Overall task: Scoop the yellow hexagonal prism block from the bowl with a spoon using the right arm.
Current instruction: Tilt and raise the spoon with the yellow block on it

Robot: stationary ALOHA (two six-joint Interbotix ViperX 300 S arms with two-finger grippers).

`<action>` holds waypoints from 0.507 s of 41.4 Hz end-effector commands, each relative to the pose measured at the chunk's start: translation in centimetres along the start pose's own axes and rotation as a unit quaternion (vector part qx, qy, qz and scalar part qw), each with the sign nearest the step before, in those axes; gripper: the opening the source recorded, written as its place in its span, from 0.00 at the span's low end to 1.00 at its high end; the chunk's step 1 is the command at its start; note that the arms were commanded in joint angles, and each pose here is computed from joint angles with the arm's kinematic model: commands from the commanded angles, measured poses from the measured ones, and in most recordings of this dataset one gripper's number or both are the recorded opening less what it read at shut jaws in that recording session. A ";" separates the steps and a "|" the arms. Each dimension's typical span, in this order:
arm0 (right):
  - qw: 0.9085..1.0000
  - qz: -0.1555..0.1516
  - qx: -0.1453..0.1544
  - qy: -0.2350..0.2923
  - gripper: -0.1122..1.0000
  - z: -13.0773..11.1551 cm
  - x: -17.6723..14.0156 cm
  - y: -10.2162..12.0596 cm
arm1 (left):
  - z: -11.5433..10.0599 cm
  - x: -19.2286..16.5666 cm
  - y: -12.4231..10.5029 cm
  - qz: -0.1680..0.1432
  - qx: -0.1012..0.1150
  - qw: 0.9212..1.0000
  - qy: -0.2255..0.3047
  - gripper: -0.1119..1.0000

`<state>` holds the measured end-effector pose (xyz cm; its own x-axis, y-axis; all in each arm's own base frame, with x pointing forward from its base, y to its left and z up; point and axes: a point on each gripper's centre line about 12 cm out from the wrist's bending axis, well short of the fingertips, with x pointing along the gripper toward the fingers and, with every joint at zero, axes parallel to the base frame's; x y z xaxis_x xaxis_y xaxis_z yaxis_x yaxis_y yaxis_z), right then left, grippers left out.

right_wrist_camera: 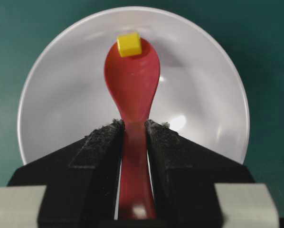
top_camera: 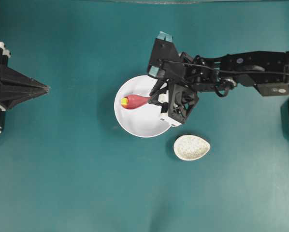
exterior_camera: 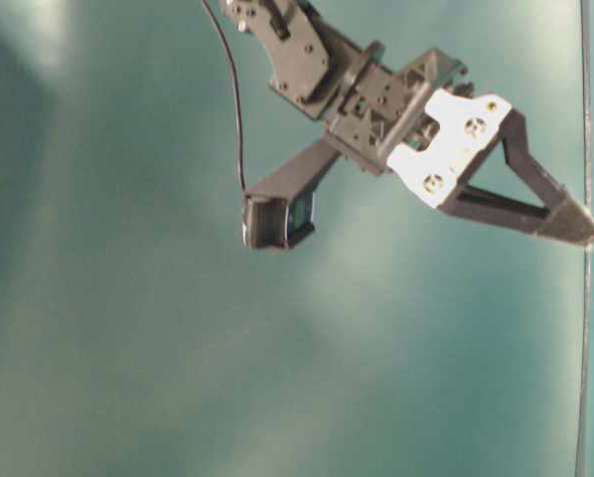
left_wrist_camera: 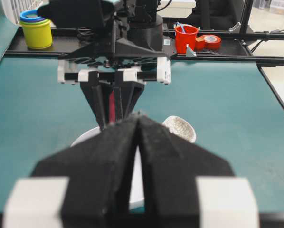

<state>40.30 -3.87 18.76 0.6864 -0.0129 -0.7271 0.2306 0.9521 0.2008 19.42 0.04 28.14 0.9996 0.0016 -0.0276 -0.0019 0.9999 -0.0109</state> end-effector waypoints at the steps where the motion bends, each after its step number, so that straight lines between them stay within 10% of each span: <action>1: 0.999 0.006 -0.003 -0.039 0.30 1.1 -1.5 0.5 | 1.1 0.2 0.0 0.000 0.001 1.000 -0.013 0.10; 21: 0.983 0.015 -0.004 -0.182 0.30 0.7 -5.4 0.7 | 1.1 0.2 0.0 0.000 0.001 1.000 -0.011 0.10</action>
<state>37.57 -3.39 21.00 0.8556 -0.0828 -0.5109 0.2141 0.9554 0.2036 19.43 0.04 28.16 0.9996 0.0016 -0.0291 -0.0019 0.9999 -0.0109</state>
